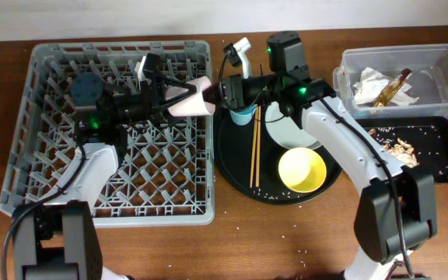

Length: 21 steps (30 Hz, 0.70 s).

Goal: Sort waste into correct bins and load items into the dishwasher rack
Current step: 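Place the pink cup upside down in the dish rack with left gripper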

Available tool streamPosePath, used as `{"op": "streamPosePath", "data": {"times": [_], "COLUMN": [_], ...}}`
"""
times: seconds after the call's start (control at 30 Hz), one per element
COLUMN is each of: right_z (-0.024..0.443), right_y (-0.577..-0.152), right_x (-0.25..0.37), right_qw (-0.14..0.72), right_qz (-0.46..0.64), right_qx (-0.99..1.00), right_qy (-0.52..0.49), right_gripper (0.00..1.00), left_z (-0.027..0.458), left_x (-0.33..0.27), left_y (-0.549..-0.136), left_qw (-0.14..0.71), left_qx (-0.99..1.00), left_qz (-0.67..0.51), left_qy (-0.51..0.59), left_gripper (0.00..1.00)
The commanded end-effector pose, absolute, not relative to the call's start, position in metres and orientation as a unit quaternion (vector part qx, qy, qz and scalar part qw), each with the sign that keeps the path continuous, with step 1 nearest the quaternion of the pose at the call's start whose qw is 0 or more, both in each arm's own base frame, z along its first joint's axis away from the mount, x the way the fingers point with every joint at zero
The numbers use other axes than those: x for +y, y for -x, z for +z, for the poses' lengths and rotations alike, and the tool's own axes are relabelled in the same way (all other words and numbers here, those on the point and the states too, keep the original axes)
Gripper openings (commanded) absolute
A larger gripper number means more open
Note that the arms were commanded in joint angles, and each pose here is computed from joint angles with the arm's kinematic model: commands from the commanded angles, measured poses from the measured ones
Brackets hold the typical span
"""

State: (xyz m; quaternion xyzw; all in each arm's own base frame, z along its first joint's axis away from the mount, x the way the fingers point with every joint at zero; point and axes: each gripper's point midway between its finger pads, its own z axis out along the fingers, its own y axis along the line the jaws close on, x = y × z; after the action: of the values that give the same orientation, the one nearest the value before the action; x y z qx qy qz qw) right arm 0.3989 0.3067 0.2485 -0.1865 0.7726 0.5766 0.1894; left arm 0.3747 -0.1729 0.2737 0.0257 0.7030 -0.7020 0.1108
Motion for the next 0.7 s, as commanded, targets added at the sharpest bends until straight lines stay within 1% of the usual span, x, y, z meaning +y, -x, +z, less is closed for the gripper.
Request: {"op": "streamPosePath", "data": {"times": [0.0, 0.03, 0.1, 0.13, 0.17, 0.2, 0.27, 0.3, 0.33, 0.37, 0.4, 0.43, 0.47, 0.53, 0.57, 0.63, 0.67], "right_z": [0.232, 0.233, 0.235, 0.235, 0.235, 0.235, 0.235, 0.233, 0.228, 0.226, 0.233, 0.241, 0.252, 0.262, 0.272, 0.292, 0.304], "right_y": [-0.412, -0.413, -0.414, -0.412, -0.412, -0.412, -0.414, -0.421, -0.435, -0.450, -0.462, -0.465, -0.466, -0.459, -0.442, -0.423, -0.411], "right_x": [0.308, 0.308, 0.308, 0.309, 0.309, 0.309, 0.308, 0.301, 0.283, 0.260, 0.225, 0.206, 0.172, 0.146, 0.124, 0.115, 0.108], "right_qw": [0.191, 0.196, 0.199, 0.196, 0.196, 0.197, 0.199, 0.209, 0.223, 0.237, 0.264, 0.283, 0.318, 0.337, 0.350, 0.369, 0.380], "right_qz": [0.562, 0.560, 0.562, 0.564, 0.564, 0.564, 0.563, 0.555, 0.539, 0.526, 0.522, 0.510, 0.467, 0.419, 0.358, 0.322, 0.299], "right_qx": [0.788, 0.788, 0.784, 0.784, 0.784, 0.784, 0.784, 0.789, 0.801, 0.809, 0.804, 0.805, 0.819, 0.837, 0.860, 0.866, 0.870], "right_qy": [0.165, 0.165, 0.170, 0.170, 0.170, 0.170, 0.169, 0.160, 0.136, 0.112, 0.109, 0.109, 0.106, 0.104, 0.097, 0.105, 0.100], "right_gripper": [0.04, 0.04, 0.04, 0.13, 0.21, 0.32, 0.50, 0.67, 0.85, 0.91, 0.99, 0.99, 0.98, 0.99, 0.99, 0.98, 0.99], "left_z": [0.278, 0.278, 0.278, 0.278, 0.278, 0.278, 0.278, 0.278, 0.282, 0.288, 0.297, 0.302, 0.314, 0.328, 0.339, 0.348, 0.350], "left_x": [-0.177, -0.178, -0.182, -0.182, -0.182, -0.182, -0.182, -0.181, -0.173, -0.162, -0.147, -0.141, -0.132, -0.116, -0.098, -0.095, -0.090], "left_y": [-0.367, -0.366, -0.363, -0.364, -0.364, -0.364, -0.364, -0.365, -0.367, -0.370, -0.375, -0.377, -0.387, -0.411, -0.438, -0.452, -0.466], "left_qw": [0.105, 0.103, 0.098, 0.099, 0.100, 0.100, 0.100, 0.101, 0.119, 0.150, 0.187, 0.205, 0.233, 0.280, 0.325, 0.347, 0.356], "left_qx": [0.702, 0.702, 0.701, 0.701, 0.701, 0.701, 0.701, 0.701, 0.700, 0.697, 0.693, 0.691, 0.688, 0.678, 0.669, 0.687, 0.716], "left_qz": [-0.702, -0.702, -0.703, -0.703, -0.703, -0.703, -0.703, -0.703, -0.700, -0.696, -0.690, -0.685, -0.681, -0.679, -0.669, -0.638, -0.600], "left_qy": [-0.062, -0.064, -0.069, -0.067, -0.067, -0.067, -0.067, -0.067, -0.074, -0.086, -0.095, -0.102, -0.094, -0.045, 0.013, 0.001, 0.015], "left_gripper": [0.89, 0.89, 0.70, 0.46, 0.42, 0.40, 0.40, 0.40, 0.39, 0.39, 0.39, 0.39, 0.39, 0.39, 0.39, 0.36, 0.36]}}
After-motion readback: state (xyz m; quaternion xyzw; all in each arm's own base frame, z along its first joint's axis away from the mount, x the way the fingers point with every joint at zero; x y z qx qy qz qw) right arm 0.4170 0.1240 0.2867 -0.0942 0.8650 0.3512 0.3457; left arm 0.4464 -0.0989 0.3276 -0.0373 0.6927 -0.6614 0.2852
